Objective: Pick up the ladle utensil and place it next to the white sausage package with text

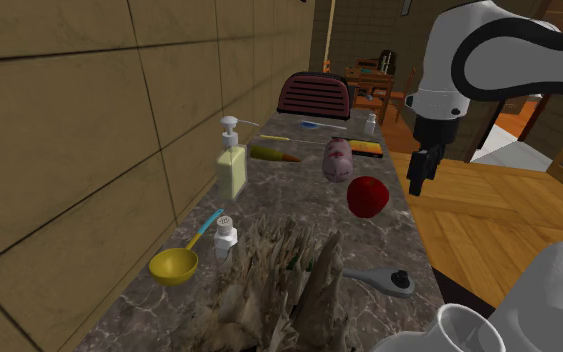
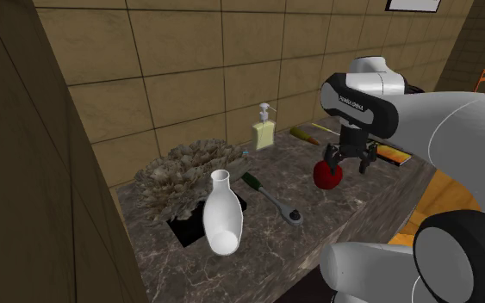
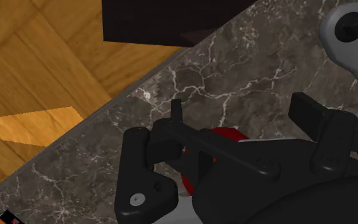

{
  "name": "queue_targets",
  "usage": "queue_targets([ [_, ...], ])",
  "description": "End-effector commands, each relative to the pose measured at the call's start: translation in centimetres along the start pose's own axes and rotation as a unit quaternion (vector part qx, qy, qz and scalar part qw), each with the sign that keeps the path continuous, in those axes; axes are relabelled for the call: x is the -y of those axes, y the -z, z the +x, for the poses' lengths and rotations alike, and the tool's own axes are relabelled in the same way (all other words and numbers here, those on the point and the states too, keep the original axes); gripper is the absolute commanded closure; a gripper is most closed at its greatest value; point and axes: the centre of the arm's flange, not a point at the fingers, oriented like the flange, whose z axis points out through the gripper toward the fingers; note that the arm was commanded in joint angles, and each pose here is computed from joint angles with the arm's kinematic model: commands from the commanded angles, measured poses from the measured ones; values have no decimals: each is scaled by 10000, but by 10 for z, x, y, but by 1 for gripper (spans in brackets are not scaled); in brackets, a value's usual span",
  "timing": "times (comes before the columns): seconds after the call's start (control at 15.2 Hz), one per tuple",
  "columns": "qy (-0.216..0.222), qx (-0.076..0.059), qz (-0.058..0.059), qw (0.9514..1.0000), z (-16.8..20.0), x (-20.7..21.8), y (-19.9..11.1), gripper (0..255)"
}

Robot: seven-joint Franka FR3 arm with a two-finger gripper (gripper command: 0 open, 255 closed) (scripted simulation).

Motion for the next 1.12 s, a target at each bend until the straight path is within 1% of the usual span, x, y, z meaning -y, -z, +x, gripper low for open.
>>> queue_targets([
  [0.0,0,0,0,10000,0,0,0,0],
  [0.26,-482,-53,142,9987,7,46,-11,0],
  [0.53,-963,-106,284,9949,19,92,-21,0],
  [0.79,-1441,-158,425,9885,35,137,-30,0],
  [1.06,-1915,-210,565,9796,56,180,-37,0],
])
